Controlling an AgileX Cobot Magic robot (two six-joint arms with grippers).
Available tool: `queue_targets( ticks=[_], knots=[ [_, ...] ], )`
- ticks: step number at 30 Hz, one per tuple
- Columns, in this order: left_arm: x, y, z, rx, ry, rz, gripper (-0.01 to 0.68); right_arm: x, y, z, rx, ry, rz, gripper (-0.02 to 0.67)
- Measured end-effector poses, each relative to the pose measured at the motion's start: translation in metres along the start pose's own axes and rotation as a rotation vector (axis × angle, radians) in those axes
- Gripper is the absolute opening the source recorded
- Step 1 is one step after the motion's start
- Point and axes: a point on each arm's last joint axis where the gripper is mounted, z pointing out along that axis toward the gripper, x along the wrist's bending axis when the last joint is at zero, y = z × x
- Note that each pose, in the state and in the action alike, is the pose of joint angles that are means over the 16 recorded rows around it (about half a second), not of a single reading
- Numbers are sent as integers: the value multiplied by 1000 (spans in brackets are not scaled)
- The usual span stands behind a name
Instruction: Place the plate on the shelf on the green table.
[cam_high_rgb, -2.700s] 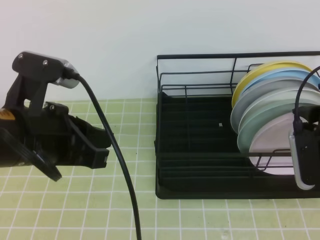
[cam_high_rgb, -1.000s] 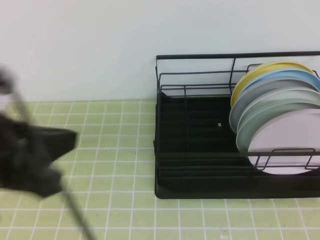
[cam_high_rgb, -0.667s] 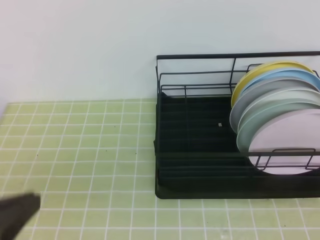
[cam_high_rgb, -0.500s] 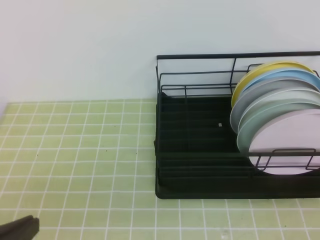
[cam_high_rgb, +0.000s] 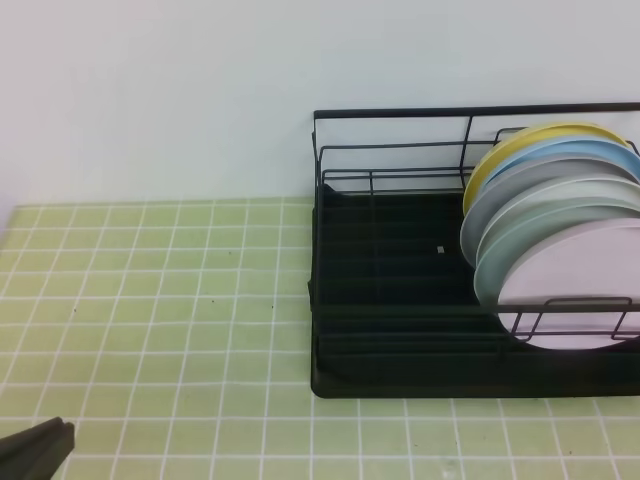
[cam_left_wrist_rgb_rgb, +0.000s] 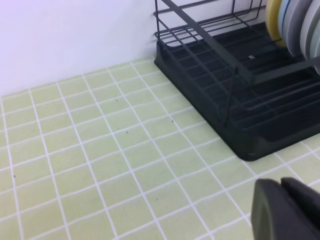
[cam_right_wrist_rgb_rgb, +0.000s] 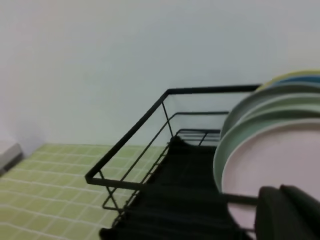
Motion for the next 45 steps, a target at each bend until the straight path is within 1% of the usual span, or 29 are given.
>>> queue_targets(
  ticks=[7,12,15,19,22,29,33,38,45],
  knots=[
    [0,-1,0,10,-2,0,-3,-3,-14,0,60,-20,152,-2],
    [0,-1,0,11,4,4,-3,-4,-20,0,87,-31,215,-2],
    [3,-2,1,-4,27,-9,-3,-5,-22,0,96,-35,237,-2],
    [8,-7,2,-53,84,-44,-3,-5,-23,0,101,-39,255,-2],
    [13,-16,3,-96,136,-90,-3,-5,-23,0,102,-40,262,-2],
    [24,-50,0,-180,267,-207,-3,-5,-23,0,103,-42,270,-2],
    [27,-71,-1,-190,329,-253,-3,-5,-24,0,104,-41,270,-2],
    [28,-88,-3,-168,380,-268,-3,-5,-24,0,103,-42,270,-2],
    [29,-94,-4,-148,413,-258,-3,-5,-24,0,104,-42,270,-2]
  ],
)
